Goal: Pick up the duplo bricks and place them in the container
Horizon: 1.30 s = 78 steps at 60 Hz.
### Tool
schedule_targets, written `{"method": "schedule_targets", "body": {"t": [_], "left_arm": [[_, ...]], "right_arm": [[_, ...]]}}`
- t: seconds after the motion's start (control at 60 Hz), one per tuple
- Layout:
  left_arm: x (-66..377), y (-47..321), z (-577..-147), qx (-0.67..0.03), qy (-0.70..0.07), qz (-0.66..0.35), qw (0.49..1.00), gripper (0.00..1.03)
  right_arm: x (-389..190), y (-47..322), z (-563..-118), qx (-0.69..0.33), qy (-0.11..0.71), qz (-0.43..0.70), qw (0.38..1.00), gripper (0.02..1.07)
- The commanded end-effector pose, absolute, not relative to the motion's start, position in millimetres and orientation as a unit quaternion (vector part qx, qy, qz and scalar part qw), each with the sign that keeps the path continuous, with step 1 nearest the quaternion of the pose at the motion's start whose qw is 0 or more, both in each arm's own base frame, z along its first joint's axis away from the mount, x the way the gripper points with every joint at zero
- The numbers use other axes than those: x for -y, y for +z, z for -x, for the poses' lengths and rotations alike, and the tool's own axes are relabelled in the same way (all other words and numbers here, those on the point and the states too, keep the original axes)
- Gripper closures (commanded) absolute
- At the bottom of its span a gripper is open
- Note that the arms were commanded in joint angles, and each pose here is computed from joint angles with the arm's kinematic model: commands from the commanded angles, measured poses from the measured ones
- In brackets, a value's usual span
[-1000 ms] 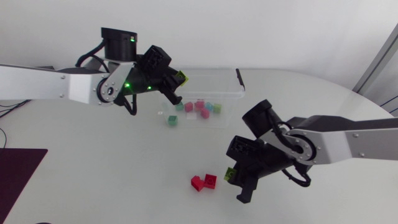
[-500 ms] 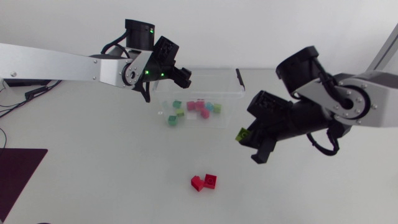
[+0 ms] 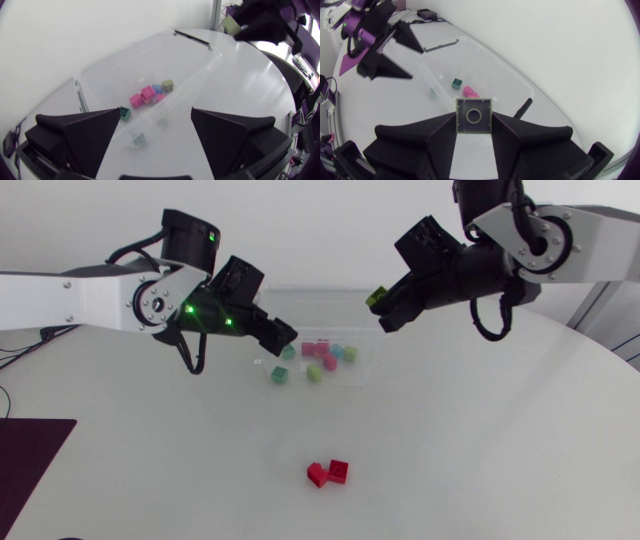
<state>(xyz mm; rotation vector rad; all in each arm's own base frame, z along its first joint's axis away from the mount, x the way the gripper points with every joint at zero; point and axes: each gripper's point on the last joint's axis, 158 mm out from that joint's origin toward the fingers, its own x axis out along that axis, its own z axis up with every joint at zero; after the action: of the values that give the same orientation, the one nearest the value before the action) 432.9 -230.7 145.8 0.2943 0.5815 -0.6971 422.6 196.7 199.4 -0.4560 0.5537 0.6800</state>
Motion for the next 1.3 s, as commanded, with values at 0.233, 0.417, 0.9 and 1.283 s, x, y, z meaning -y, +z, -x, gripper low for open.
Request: {"method": "schedule_targets", "body": {"t": [0.233, 0.417, 0.9, 1.283], "left_arm": [[237, 58, -363, -0.408, -0.36, -0.088, 0.834, 0.05], [234, 75, -392, -0.358, -0.352, -0.084, 0.861, 0.05], [255, 137, -436, -0.289, -0.352, -0.088, 0.886, 0.05], [263, 187, -449, -0.232, -0.346, -0.082, 0.905, 0.05]], "right_arm": [[-219, 175, -494, -0.261, 0.298, 0.158, 0.904, 0.78], [-240, 157, -502, -0.274, 0.311, 0.159, 0.896, 0.78], [-240, 223, -483, -0.222, 0.315, 0.162, 0.908, 0.79], [-234, 247, -470, -0.208, 0.312, 0.162, 0.913, 0.79]]}}
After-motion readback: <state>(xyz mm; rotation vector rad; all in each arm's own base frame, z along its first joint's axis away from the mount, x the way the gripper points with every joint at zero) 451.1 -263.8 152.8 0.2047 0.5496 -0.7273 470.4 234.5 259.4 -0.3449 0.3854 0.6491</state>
